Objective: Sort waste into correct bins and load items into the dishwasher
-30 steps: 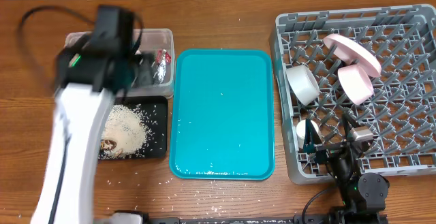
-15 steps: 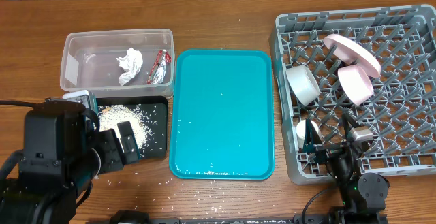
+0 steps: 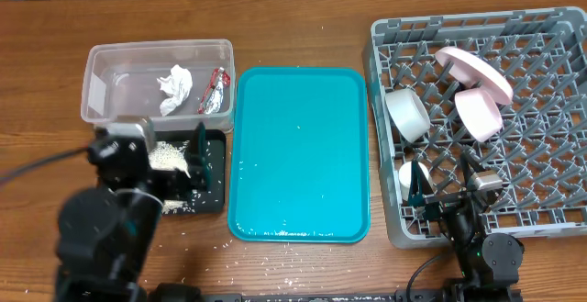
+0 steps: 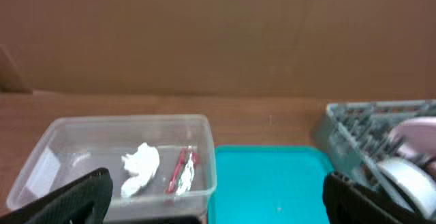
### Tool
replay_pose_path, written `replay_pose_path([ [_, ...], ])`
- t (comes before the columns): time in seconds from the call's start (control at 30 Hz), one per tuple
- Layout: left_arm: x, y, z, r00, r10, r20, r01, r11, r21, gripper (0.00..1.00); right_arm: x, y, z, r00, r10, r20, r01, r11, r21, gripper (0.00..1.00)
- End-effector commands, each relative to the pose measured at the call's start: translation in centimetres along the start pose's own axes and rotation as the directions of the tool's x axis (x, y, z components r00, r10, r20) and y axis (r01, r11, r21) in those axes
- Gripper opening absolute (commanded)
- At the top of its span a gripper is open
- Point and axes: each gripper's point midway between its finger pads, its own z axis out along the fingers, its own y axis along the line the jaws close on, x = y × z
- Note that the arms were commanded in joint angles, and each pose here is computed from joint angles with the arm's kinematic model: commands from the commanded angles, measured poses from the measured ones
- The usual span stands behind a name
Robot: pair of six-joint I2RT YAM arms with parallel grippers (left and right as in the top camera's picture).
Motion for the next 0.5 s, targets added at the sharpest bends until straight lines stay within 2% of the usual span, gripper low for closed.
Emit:
replay_pose_path([
  [0.0, 4.2, 0.2, 0.4, 0.999, 0.012, 0.035, -0.013, 0.999, 0.033, 1.0, 0.2, -0.1, 0.0, 1.0, -0.004, 0.004, 0.004, 1.0, 0.001, 1.0],
  [0.13, 8.2, 0.7, 1.3, 0.993, -0.044, 0.111, 0.039, 0.998, 0.05, 1.0, 0.2, -0.1, 0.0, 1.0, -0.004, 0.004, 0.004, 1.0, 0.001, 1.0],
  [0.3, 12.4, 1.4, 1.7, 0.975, -0.047, 0.215, 0.035, 0.998, 0.058, 1.0, 0.2, -0.1, 0.0, 1.0, -0.004, 0.004, 0.004, 1.0, 0.001, 1.0],
  [0.47, 18.4, 2.8, 4.1, 0.989, -0.069, 0.133, 0.067, 0.998, 0.021, 1.0, 0.2, -0.1, 0.0, 1.0, -0.004, 0.004, 0.004, 1.0, 0.001, 1.0],
])
